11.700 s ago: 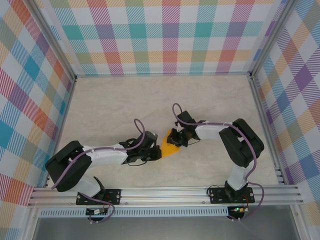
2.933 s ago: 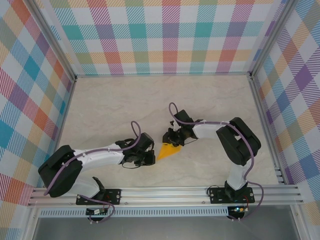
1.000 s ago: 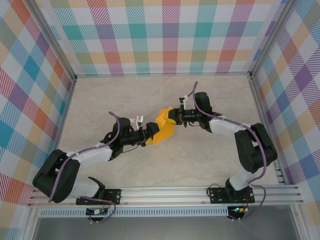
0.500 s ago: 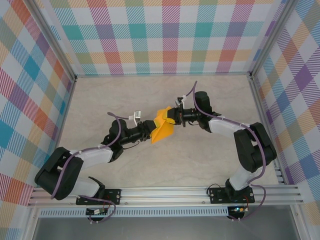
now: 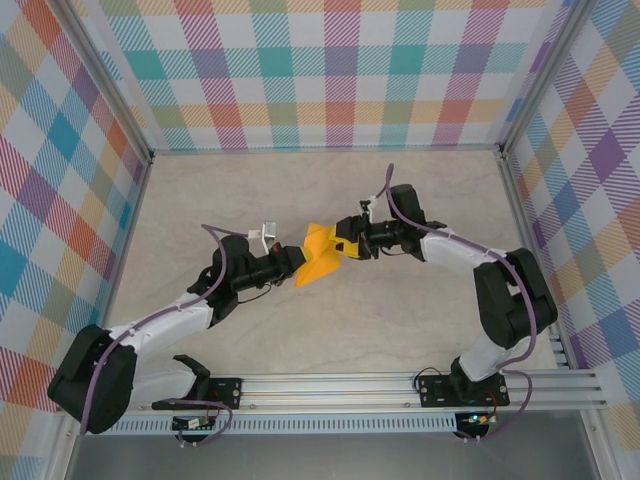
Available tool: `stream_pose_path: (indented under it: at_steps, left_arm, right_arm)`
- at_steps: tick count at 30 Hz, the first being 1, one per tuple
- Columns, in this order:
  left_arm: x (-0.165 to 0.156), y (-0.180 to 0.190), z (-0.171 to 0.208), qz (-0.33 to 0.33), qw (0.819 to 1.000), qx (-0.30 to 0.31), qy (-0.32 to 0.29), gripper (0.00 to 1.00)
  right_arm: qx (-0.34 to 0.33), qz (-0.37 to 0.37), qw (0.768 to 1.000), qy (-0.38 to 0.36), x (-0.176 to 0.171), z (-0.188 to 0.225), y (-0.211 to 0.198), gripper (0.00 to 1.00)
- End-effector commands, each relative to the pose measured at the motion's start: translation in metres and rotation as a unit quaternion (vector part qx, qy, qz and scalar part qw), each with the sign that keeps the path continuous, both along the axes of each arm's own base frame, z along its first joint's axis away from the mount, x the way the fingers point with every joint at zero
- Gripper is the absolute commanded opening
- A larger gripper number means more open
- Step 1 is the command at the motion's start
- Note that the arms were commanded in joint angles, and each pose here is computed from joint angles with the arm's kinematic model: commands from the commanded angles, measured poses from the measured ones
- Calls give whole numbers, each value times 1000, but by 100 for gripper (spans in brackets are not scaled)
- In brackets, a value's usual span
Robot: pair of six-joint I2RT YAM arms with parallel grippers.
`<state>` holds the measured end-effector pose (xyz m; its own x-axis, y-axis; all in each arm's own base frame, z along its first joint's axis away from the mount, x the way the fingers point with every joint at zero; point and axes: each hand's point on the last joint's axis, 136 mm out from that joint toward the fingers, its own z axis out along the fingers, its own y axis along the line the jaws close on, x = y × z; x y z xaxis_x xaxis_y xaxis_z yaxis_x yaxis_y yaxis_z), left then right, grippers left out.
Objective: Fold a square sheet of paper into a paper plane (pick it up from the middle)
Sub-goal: Turn over the paper at the center of the table.
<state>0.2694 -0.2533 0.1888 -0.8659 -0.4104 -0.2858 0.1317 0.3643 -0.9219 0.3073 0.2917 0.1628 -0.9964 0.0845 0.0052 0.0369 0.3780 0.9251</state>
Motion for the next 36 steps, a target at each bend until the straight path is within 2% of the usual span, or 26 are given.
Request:
stream_pose_path:
  at_steps: [1, 4, 7, 10, 15, 19, 22, 25, 28, 30, 32, 36]
  left_arm:
    - [2, 27, -13, 20, 990, 139, -23, 4]
    - [3, 54, -25, 41, 968, 247, -18, 4]
    - [4, 82, -37, 59, 933, 356, 10, 4]
    - [9, 110, -40, 86, 874, 477, 31, 4]
    - [25, 135, -39, 122, 758, 640, 45, 4]
    - [37, 125, -50, 125, 696, 705, 47, 4]
    - [44, 106, -66, 109, 672, 731, 46, 4]
    - [50, 78, -92, 78, 672, 734, 51, 5]
    - [51, 51, -124, 42, 687, 722, 68, 8]
    - [51, 36, -141, 20, 705, 705, 79, 14]
    - [51, 19, -149, 5, 731, 678, 85, 23]
    - [56, -6, -137, -9, 778, 623, 75, 40]
  right_arm:
    - [-98, -28, 994, -50, 1, -3, -25, 62]
    - [-161, -54, 983, -63, 1, -14, -45, 72]
    - [-202, -72, 974, -73, 0, -21, -59, 78]
    - [-229, -85, 967, -72, -3, -28, -68, 81]
    - [-259, -102, 958, -68, -7, -37, -81, 82]
    - [-281, -114, 951, -64, -11, -42, -91, 82]
    - [-297, -128, 944, -61, -14, -46, -100, 82]
    - [-315, -141, 937, -54, -17, -52, -109, 82]
    - [-327, -150, 932, -48, -20, -57, -115, 82]
    - [-332, -153, 930, -46, -23, -59, -119, 82]
    - [-336, -157, 928, -45, -25, -59, -121, 82]
    - [-344, -161, 924, -49, -26, -58, -126, 82]
